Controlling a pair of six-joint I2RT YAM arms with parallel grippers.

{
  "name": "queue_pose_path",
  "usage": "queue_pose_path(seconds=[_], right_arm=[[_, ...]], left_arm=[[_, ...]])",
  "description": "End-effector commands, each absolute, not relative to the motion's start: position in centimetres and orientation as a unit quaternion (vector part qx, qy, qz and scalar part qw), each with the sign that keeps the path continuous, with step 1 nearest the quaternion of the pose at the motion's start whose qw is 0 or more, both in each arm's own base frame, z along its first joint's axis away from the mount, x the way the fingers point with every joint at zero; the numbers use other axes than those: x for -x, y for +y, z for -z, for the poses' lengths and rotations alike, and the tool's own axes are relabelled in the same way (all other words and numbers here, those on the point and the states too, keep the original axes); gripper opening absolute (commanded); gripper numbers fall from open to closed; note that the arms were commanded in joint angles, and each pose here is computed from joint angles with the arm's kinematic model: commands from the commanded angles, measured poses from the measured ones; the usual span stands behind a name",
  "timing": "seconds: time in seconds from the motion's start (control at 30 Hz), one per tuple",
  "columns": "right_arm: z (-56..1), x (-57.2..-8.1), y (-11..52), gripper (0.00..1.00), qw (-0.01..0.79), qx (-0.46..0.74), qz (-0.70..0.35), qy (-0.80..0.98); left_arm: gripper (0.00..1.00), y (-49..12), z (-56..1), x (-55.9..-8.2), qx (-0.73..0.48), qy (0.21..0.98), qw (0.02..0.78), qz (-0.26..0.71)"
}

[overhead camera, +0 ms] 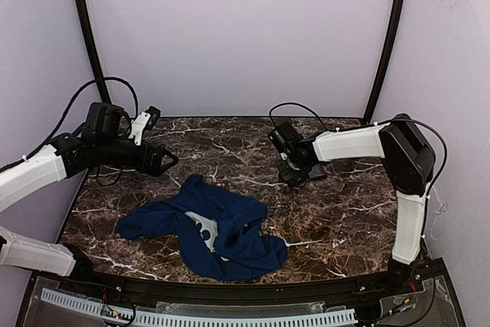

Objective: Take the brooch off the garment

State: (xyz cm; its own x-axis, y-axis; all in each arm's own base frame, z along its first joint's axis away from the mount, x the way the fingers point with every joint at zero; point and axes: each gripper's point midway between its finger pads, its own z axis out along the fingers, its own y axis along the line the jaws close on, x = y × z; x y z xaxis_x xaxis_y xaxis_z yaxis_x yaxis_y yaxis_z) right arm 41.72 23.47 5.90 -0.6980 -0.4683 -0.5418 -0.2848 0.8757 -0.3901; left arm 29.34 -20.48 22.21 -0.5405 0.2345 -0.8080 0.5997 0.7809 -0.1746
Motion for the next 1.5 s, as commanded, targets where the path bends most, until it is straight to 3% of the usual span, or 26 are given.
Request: queue_pose_path(seconds=[0.0,0.17,0.3,0.47,0.63,0.93,1.27,1.47], right_arm=[[-7.5,-41.9,24.7,0.57,0.339,0.195,0.085,0.916],[-9.9,-41.2,25.7,0.81,0.348,0.178,0.030,0.920],[-12.2,-40.0,26.9,0.88,0.357,0.177,-0.034,0.917],[-17.4,-35.9,29.5,0.89,0.386,0.214,-0.173,0.881],[-21.2,-30.0,31.5,0.90,0.399,0.270,-0.268,0.834],[-21.7,-16.5,36.2,0.91,0.360,0.363,-0.396,0.763],[-16.0,-12.1,39.8,0.89,0.335,0.400,-0.324,0.789],[-13.5,-10.7,43.8,0.88,0.326,0.435,-0.283,0.790]], left_arm=[[0.99,-20.4,-21.3,-29.2,-0.247,0.855,0.397,0.222],[0.95,-21.0,-20.9,-29.4,-0.234,0.859,0.386,0.241],[0.94,-21.4,-21.3,-29.7,-0.198,0.861,0.386,0.267],[0.93,-21.5,-21.3,-29.6,-0.126,0.862,0.388,0.301],[0.93,-20.8,-17.5,-28.2,-0.073,0.887,0.369,0.268],[0.92,-22.1,-12.2,-23.4,-0.020,0.909,0.304,0.283],[0.94,-23.1,-8.6,-20.9,-0.006,0.918,0.252,0.307],[0.92,-21.4,-6.2,-21.3,-0.003,0.935,0.262,0.240]])
